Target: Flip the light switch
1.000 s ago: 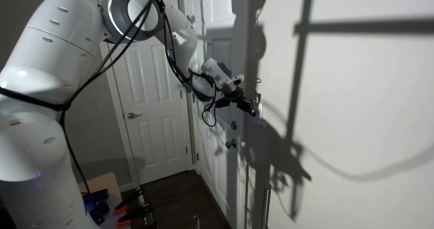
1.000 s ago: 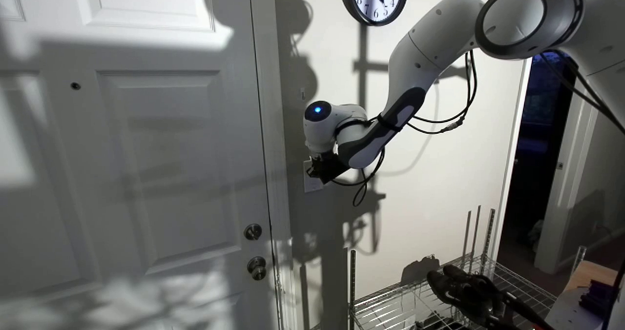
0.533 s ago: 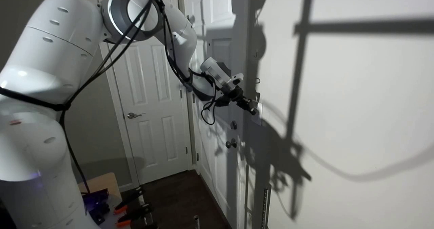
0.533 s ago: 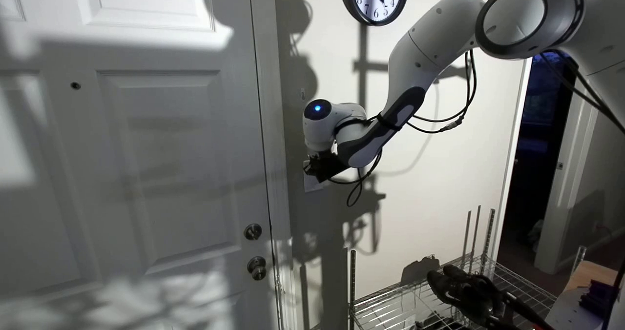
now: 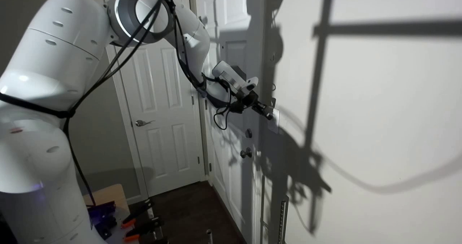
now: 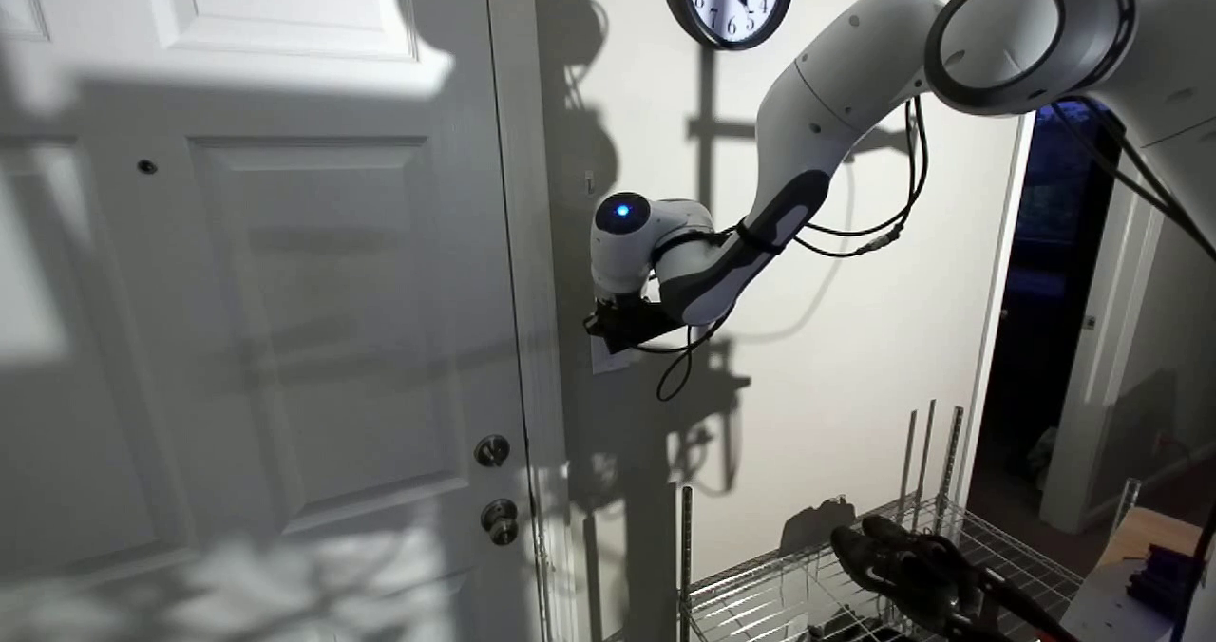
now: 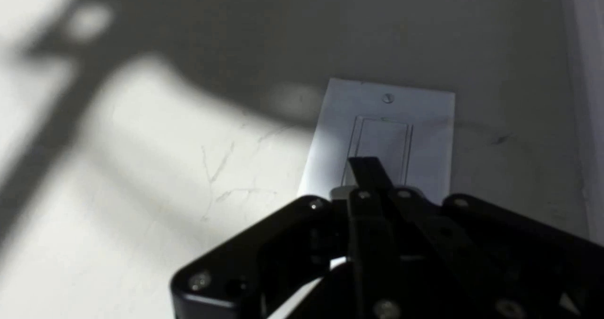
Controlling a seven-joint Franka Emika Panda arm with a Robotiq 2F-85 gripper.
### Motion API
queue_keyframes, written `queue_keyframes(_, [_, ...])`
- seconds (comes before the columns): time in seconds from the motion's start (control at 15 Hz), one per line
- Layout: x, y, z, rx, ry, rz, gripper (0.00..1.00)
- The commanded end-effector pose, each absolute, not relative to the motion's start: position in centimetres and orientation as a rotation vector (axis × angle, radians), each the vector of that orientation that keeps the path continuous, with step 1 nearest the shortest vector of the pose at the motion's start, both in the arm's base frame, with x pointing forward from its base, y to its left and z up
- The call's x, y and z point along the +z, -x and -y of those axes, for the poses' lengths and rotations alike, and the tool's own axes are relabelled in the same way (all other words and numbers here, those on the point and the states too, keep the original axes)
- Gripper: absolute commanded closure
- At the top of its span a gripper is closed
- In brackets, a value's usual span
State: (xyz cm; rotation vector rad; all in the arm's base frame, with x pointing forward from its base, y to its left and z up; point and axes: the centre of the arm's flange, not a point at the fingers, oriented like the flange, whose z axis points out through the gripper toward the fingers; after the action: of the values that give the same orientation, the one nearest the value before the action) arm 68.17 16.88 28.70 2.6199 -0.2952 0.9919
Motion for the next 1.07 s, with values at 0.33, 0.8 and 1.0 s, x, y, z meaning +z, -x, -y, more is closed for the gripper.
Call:
queue_keyframes(0.33, [28.3, -67.9, -16.4, 1.108, -2.549, 0.348, 1.0])
queue_keyframes(0.8, [27.2, -68.3, -16.2, 1.238, -2.48, 0.459, 1.0])
queue_keyframes(1.0, [26.8, -68.2, -16.5, 1.246, -2.46, 0.509, 1.0])
